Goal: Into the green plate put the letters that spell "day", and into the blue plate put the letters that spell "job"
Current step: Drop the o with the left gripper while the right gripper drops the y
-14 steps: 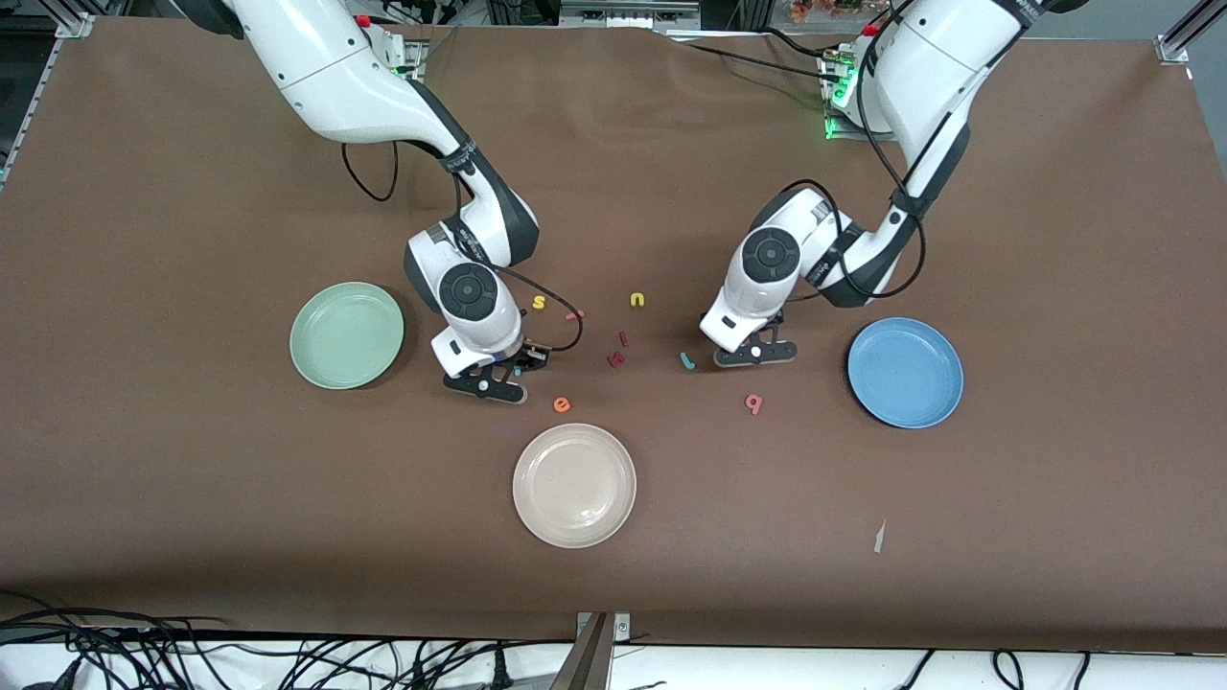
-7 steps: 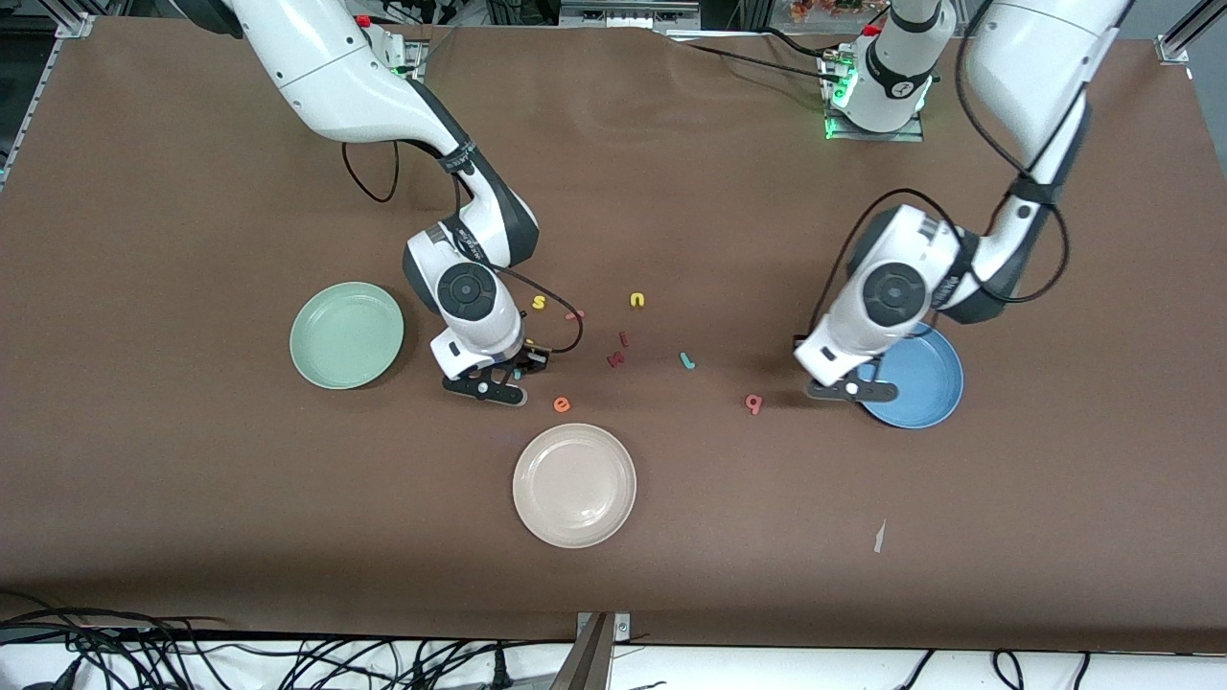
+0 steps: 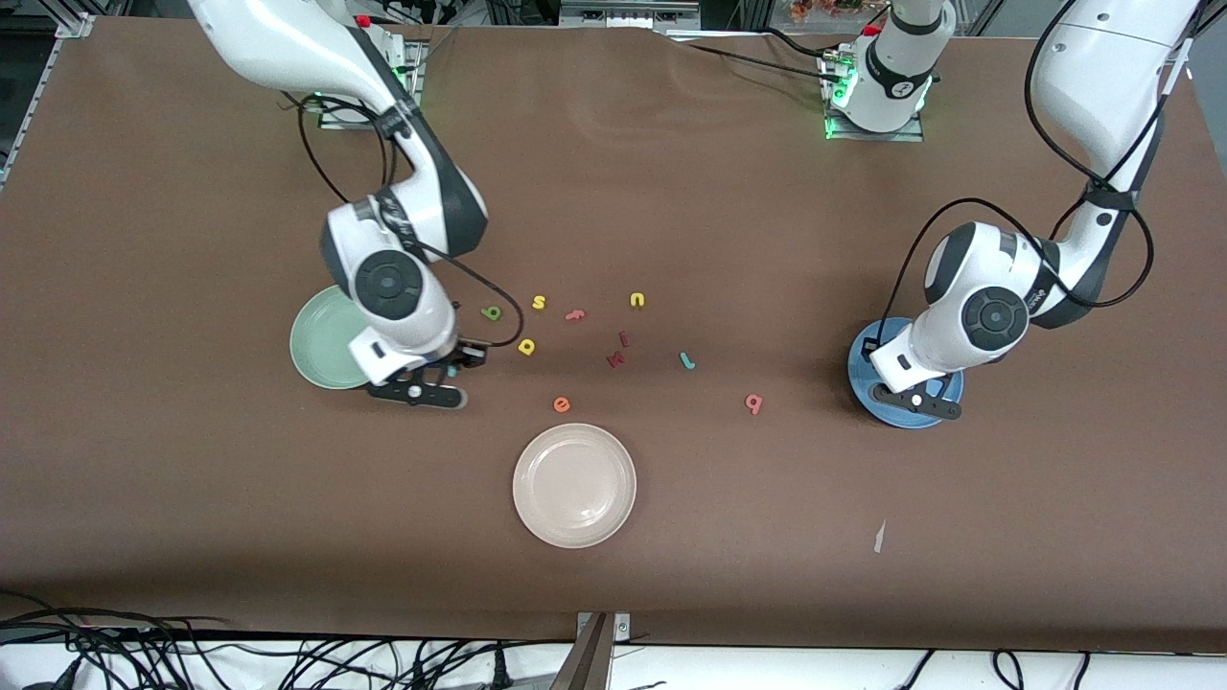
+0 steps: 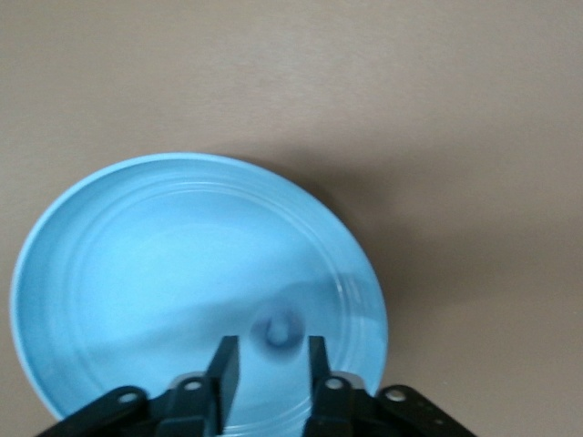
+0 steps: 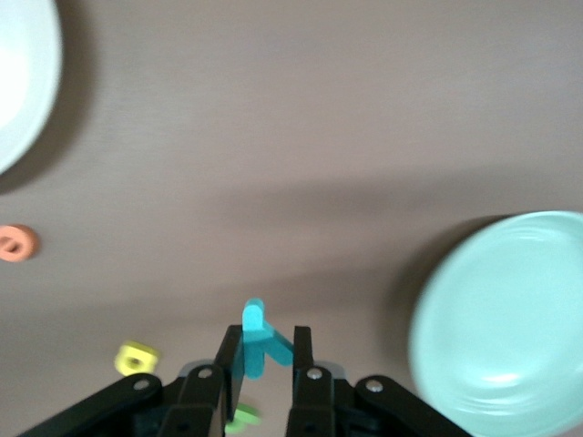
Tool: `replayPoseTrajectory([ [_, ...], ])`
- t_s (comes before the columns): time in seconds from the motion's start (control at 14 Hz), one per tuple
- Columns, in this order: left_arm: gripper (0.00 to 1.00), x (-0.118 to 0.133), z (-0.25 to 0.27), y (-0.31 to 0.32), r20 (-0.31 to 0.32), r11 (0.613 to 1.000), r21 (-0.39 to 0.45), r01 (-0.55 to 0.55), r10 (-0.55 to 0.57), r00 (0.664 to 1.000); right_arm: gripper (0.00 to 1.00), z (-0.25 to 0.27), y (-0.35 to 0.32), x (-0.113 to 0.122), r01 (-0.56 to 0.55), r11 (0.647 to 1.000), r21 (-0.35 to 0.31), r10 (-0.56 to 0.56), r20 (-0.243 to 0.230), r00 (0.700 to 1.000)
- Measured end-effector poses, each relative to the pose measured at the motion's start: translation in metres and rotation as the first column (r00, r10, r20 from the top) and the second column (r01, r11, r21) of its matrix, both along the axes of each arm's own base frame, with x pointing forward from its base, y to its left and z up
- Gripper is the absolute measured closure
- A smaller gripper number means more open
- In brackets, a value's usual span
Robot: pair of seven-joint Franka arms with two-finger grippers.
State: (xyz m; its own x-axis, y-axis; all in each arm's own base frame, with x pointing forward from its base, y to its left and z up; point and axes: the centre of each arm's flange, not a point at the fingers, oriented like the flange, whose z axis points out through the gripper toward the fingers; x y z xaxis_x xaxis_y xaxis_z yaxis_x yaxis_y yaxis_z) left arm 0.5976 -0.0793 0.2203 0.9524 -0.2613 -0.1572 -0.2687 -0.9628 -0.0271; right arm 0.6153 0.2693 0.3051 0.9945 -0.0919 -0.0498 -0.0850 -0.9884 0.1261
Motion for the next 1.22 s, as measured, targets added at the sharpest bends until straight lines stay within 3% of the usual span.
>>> replayPoseTrajectory([
  [0.21,0.26,0.011,0.014,-0.007,0.022,1.0,-0.014,-0.011,0.011,1.0,0.75,0.017,-0.058,-0.004,-0.053,0.998,-0.018,0.052,-0.029,0.998],
  [0.43,0.0,0.024,0.042,-0.048,0.023,0.987,-0.087,-0.132,0.134,0.991,0.75,0.022,-0.142,-0.022,-0.096,0.994,0.048,0.1,-0.089,0.991],
  [0.57,0.0,0.019,0.043,-0.095,0.019,0.969,-0.081,-0.233,0.235,0.972,0.75,0.01,-0.194,-0.039,-0.119,0.988,0.097,0.128,-0.098,0.987],
  [0.72,0.0,0.008,0.035,-0.149,0.011,0.94,-0.064,-0.334,0.335,0.942,0.75,-0.02,-0.223,-0.057,-0.135,0.986,0.1,0.142,-0.07,0.987],
  [0.93,0.0,-0.015,0.018,-0.215,-0.003,0.893,-0.035,-0.449,0.449,0.893,0.75,-0.066,-0.232,-0.086,-0.142,0.986,0.088,0.148,-0.061,0.987],
  [1.22,0.0,-0.036,0.002,-0.271,0.016,0.816,-0.073,-0.573,0.575,0.818,0.75,-0.096,-0.233,-0.098,-0.103,0.99,0.099,0.109,-0.066,0.992],
])
